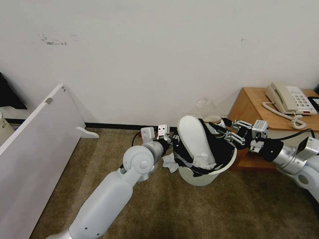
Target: Pick up the trash bin and place the garbage on the floor into it.
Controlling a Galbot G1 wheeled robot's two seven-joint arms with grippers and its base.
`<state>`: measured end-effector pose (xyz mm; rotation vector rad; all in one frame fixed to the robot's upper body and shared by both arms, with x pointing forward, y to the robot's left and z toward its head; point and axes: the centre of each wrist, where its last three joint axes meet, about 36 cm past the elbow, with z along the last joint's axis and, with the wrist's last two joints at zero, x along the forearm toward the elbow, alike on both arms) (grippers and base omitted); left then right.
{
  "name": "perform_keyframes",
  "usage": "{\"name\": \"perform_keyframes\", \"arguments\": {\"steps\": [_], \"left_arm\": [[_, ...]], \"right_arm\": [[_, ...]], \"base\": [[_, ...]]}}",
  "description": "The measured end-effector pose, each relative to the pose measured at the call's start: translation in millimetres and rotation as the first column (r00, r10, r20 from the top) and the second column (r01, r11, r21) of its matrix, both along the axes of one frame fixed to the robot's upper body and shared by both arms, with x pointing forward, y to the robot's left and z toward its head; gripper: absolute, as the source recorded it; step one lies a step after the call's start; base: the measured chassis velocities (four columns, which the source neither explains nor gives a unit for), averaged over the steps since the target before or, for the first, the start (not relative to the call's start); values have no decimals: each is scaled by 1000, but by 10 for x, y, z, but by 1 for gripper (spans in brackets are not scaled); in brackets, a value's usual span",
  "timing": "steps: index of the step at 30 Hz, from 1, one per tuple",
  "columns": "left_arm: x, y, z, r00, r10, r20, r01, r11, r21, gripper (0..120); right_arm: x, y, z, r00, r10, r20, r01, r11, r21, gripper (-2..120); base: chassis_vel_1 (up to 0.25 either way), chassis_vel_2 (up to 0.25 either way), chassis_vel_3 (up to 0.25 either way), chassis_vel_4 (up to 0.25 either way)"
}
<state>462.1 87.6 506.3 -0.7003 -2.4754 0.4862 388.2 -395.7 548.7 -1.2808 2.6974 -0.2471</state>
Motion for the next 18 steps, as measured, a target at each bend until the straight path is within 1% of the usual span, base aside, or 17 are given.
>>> {"name": "perform_keyframes", "arguments": {"steps": [1,2,3,4,6,7,8,9,10,12,13,15,18], "left_arm": [[0,0,0,1000,0,0,0,1000,0,4],[1,3,1,1000,0,0,0,1000,0,4],[1,6,-1,1000,1,0,-1,1000,0,4],[1,6,-1,1000,1,0,-1,1000,0,4],[2,11,-2,1000,1,0,-1,1000,1,4],[2,11,-2,1000,1,0,-1,1000,1,4],[2,13,-4,1000,2,0,-2,1000,1,4],[2,19,-6,1000,3,-1,-3,1000,2,4],[2,19,-6,1000,3,-1,-3,1000,2,4],[5,32,-3,1000,6,0,-6,1000,1,4],[5,32,-3,1000,6,0,-6,1000,1,4],[10,45,0,1000,10,1,-10,1000,2,4],[17,53,1,1000,13,1,-13,1000,2,4]], "right_arm": [[0,0,0,1000,0,0,0,1000,0,45],[3,-4,-1,1000,-1,0,1,1000,-1,48],[8,-6,-3,1000,-2,0,2,1000,-1,57],[8,-6,-3,1000,-2,0,2,1000,-1,57],[9,-3,-5,1000,-2,-1,2,1000,0,67],[9,-3,-5,1000,-2,-1,2,1000,0,67],[9,-3,-6,1000,-2,-1,2,1000,0,71],[10,-5,-6,1000,-3,-2,3,1000,1,79],[10,-5,-6,1000,-3,-2,3,1000,1,79],[17,-15,-4,1000,-5,-3,5,1000,-1,88],[17,-15,-4,1000,-5,-3,5,1000,-1,88],[24,-24,-8,1000,-8,-5,8,1000,-1,98],[27,-26,-13,1000,-9,-6,9,1000,0,99]], "base": [[0,0,0,0],[0,0,0,0],[0,0,0,0],[0,0,0,0],[0,0,0,0],[0,0,0,0],[0,0,0,0],[0,0,0,0],[0,0,0,0],[0,0,0,0],[0,0,0,0],[0,0,0,0],[0,0,0,0]]}}
